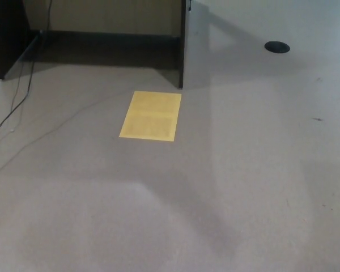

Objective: A person is holding a toilet paper roll and the robot extends its left hand to grab the roll by inserting its thumb into the gap in the middle and brings its hand down by its side. Then it extends its arm again to hand the toilet paper roll back to the person.

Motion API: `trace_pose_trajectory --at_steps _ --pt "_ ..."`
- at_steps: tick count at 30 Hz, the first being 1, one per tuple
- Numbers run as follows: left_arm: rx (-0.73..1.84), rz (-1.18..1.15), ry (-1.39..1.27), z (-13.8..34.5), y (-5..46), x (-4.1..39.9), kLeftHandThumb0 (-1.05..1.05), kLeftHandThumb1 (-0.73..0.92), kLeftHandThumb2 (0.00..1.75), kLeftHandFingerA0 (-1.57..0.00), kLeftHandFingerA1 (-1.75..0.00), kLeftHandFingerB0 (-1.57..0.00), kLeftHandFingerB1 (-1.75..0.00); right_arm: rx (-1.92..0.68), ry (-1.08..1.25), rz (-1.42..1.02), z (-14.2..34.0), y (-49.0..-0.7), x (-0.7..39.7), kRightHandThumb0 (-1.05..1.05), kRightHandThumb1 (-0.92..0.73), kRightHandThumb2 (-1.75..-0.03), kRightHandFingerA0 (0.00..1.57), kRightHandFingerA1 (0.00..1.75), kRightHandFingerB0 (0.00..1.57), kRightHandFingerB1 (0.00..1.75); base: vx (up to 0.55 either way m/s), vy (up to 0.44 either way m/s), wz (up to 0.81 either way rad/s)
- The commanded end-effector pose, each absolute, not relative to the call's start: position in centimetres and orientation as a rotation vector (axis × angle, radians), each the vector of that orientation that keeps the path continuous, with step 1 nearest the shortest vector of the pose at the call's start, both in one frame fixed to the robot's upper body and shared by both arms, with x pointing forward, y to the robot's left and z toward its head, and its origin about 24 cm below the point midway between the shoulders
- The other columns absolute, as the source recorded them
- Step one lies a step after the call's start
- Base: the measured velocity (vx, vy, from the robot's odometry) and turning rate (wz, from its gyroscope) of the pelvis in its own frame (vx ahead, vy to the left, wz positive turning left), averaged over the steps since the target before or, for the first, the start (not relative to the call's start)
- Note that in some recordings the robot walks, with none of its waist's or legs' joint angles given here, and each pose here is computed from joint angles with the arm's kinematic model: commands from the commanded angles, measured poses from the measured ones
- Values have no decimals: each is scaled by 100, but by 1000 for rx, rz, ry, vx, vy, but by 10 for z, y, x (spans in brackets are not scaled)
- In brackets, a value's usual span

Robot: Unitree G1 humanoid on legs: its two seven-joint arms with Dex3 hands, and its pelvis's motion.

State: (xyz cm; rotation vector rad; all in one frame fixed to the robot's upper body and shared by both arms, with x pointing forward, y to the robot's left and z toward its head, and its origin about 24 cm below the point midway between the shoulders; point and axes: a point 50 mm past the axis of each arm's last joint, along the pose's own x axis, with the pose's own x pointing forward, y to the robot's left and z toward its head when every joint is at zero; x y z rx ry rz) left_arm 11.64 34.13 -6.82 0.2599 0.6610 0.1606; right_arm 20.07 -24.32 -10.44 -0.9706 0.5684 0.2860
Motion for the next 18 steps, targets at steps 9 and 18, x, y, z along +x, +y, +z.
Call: trace_pose_trajectory --at_steps 9,18 --pt "441 205 563 -59 357 121 -20 45 53 -35 -35 -33 -31 -972 606 256 -105 -256 195 -38 -70 -60 52 46 50 41 0 0 0" --pt "434 177 532 -60 352 123 -16 46 54 -34 -36 -33 -32 -961 601 237 -104 -260 190 -37 -70 -60 54 46 50 40 0 0 0"
